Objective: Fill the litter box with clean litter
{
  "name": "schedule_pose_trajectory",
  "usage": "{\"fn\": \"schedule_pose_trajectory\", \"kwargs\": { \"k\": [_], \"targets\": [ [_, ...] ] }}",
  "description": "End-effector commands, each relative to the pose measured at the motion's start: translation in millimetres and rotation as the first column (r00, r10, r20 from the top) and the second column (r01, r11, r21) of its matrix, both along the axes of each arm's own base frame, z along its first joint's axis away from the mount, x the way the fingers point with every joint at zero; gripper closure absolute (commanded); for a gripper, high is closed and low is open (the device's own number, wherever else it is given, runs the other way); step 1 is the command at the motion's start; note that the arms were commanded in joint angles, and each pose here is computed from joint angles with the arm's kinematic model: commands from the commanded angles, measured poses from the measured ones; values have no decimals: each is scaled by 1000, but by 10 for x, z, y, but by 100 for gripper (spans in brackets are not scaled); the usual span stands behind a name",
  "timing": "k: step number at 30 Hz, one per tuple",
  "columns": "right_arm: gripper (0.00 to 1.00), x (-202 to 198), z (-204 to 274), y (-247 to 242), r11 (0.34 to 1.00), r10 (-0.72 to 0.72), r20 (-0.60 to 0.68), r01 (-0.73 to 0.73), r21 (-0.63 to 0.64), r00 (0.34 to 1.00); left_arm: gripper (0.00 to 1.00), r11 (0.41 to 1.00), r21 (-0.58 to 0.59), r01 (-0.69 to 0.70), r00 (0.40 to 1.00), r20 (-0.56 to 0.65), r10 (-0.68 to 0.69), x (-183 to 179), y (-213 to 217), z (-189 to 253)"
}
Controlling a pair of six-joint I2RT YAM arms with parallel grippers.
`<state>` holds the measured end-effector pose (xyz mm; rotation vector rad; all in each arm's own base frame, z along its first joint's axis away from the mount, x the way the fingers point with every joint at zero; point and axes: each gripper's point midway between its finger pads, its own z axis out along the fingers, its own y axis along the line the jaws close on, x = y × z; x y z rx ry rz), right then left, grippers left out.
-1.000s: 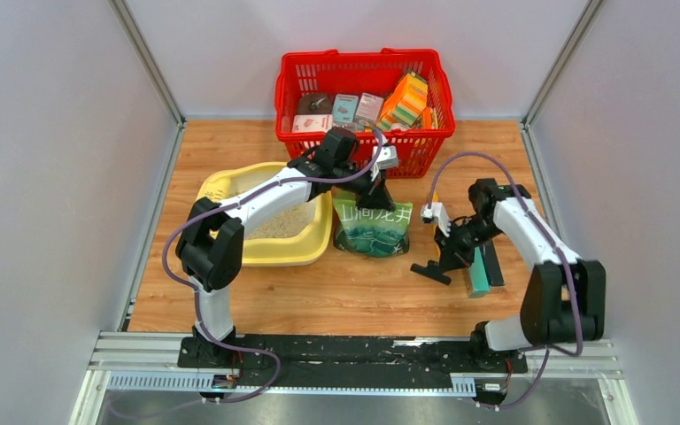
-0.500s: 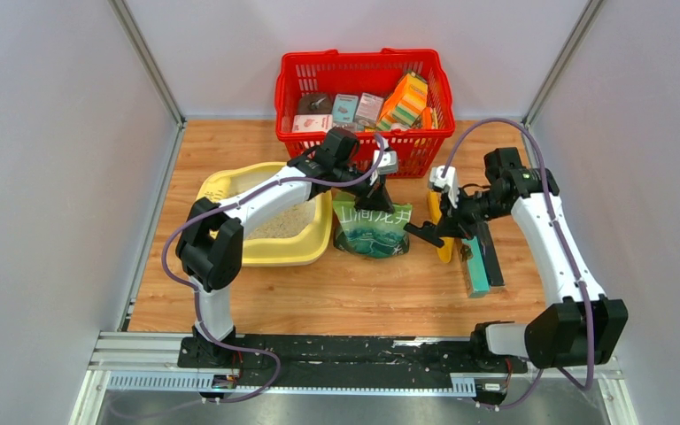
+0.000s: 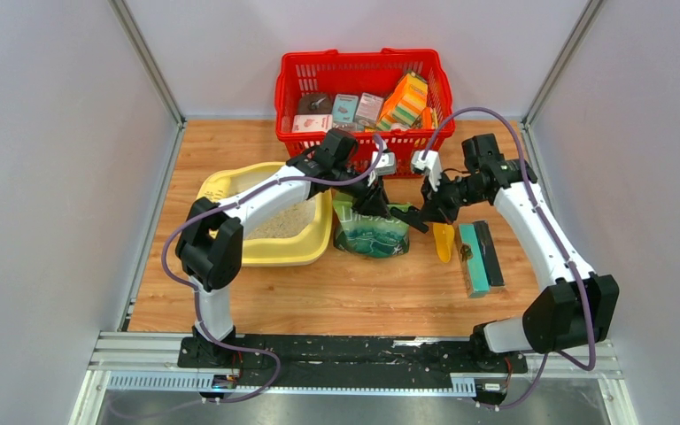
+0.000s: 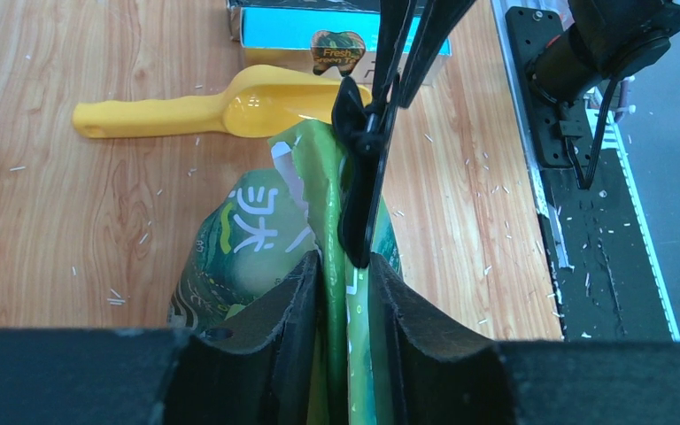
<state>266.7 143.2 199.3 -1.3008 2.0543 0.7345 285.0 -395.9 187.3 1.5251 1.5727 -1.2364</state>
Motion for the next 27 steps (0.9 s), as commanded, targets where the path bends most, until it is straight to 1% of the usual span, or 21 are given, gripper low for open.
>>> {"fn": "schedule_pose_trajectory", "kwargs": {
  "k": [1, 5, 8, 9, 12, 14, 16, 18, 19, 22, 24, 26, 27],
  "targets": [
    [100, 273, 77, 76, 999, -50, 84, 51, -5, 995, 65, 999, -10, 32, 998, -48, -32, -149, 71, 108],
    [100, 300, 112, 71, 998, -56, 98, 57, -7, 994, 65, 999, -28, 41, 997, -59, -43, -156, 36, 135],
    [100, 299, 141, 76, 998, -58, 105, 58, 0, 993, 72, 998, -38, 44, 996, -72, -47, -153, -4, 135],
    [100, 304, 148, 75, 998, -60, 110, 60, 1, 992, 79, 998, -39, 46, 996, -79, -49, -158, -7, 128],
    [100, 291, 126, 73, 998, -61, 109, 61, 1, 992, 87, 998, -45, 55, 995, -79, -58, -169, -26, 135],
    [100, 282, 110, 71, 998, -68, 106, 68, 3, 992, 88, 998, -44, 54, 995, -82, -57, -170, -26, 135],
    [100, 288, 114, 74, 997, -79, 105, 79, 9, 991, 78, 998, -42, 50, 995, -87, -54, -173, -23, 136],
    [100, 291, 100, 74, 996, -86, 102, 85, 11, 991, 71, 998, -46, 53, 995, -85, -56, -175, -25, 149],
    [100, 286, 99, 74, 996, -88, 100, 87, 11, 991, 71, 998, -45, 53, 995, -85, -56, -174, -33, 137],
    [100, 305, 101, 80, 995, -100, 95, 99, 17, 990, 71, 997, -50, 56, 994, -89, -60, -180, -54, 139],
    [100, 312, 110, 84, 995, -100, 99, 98, 19, 990, 73, 997, -53, 54, 994, -95, -59, -178, -70, 142],
    [100, 323, 110, 79, 995, -102, 102, 101, 16, 990, 78, 997, -56, 59, 993, -97, -64, -185, -80, 138],
    [100, 332, 121, 76, 995, -104, 110, 102, 16, 989, 84, 996, -59, 63, 993, -100, -68, -195, -87, 143]
  ]
}}
